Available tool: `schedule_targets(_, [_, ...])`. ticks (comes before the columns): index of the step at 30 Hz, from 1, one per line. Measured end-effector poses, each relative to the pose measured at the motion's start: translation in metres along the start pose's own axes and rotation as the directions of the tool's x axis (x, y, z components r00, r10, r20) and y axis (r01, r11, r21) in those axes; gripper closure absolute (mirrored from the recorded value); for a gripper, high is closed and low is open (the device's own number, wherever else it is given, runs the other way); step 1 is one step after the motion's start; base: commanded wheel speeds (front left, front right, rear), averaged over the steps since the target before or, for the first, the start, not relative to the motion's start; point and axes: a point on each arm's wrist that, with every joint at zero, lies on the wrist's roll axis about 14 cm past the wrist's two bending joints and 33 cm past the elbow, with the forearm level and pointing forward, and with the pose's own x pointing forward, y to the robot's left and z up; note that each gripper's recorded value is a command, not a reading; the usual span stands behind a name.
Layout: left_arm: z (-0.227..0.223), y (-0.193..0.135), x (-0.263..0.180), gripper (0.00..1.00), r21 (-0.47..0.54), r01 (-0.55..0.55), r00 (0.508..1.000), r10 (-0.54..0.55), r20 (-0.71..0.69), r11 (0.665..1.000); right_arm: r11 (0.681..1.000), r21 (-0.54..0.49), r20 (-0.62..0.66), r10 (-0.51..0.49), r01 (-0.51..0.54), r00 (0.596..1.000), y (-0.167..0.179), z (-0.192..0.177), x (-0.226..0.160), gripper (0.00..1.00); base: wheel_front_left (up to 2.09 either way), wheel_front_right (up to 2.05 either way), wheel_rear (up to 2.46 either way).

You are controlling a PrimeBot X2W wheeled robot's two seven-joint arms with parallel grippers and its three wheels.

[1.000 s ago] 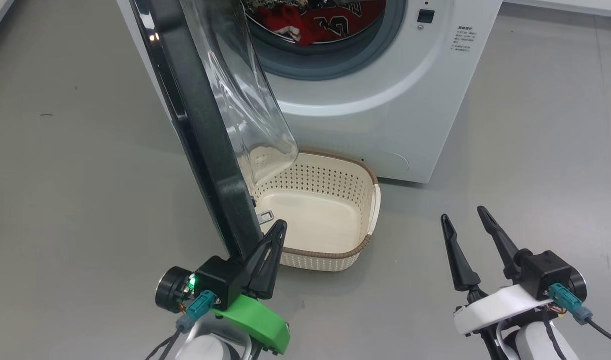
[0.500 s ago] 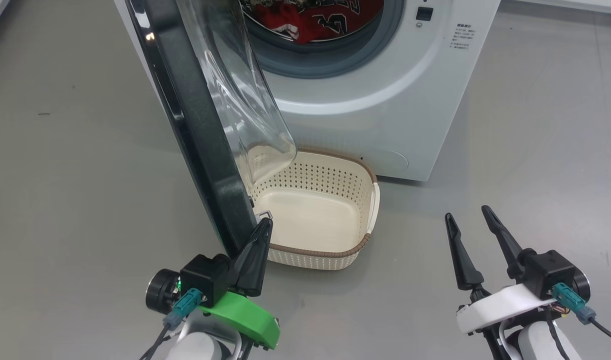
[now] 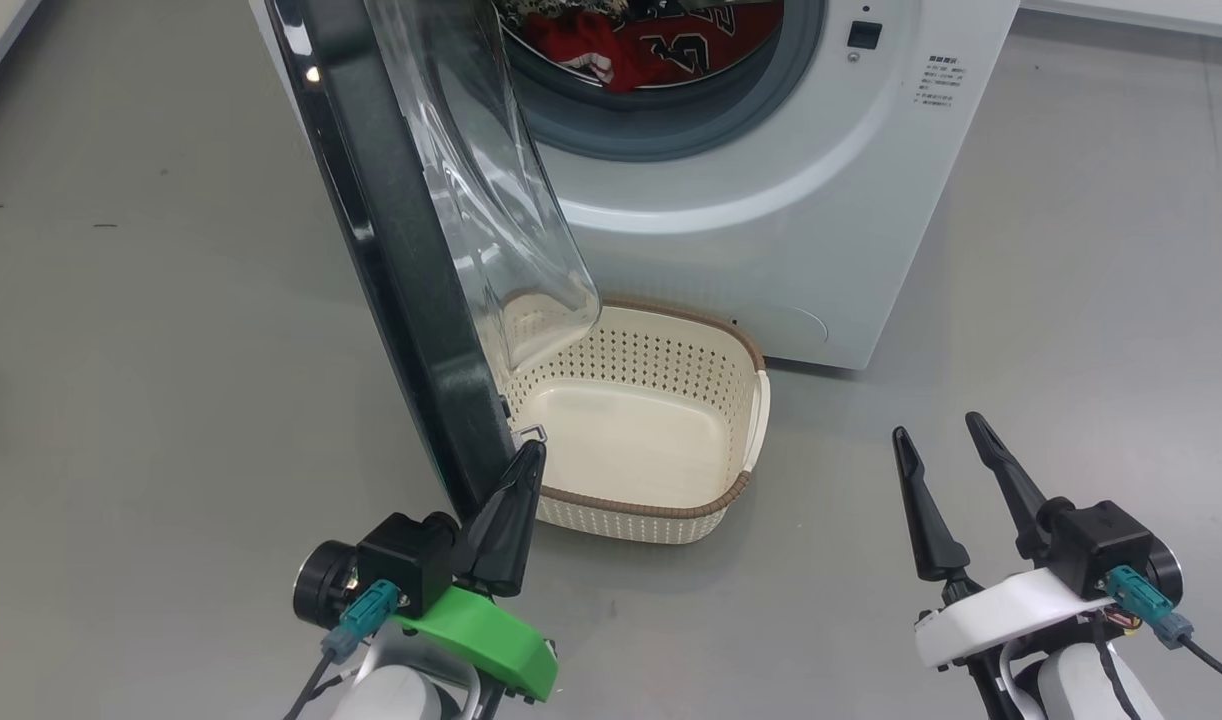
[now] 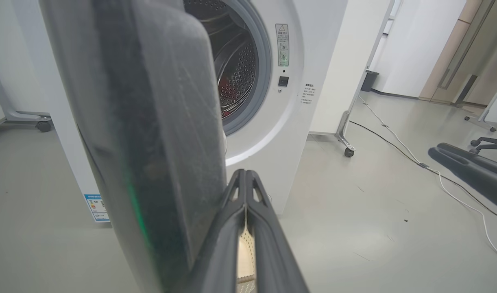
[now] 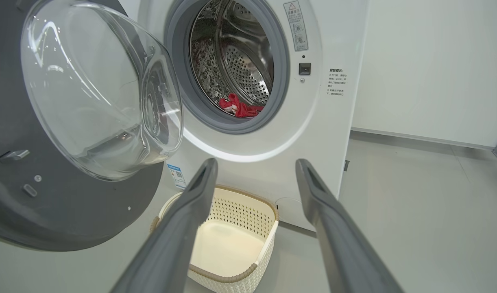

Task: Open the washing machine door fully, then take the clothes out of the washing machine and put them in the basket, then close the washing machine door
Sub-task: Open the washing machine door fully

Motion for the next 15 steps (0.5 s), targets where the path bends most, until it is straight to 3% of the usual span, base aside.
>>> schedule_targets(15, [0.005,0.033,-0.007,1.0,-0.005,-0.12,0.992,0.121,0.028,0.993,1.0,-0.001,-0.006,0.031,-0.031,1.0,0.009,-0.002,0.004,0.0,0.0,0.0,0.0])
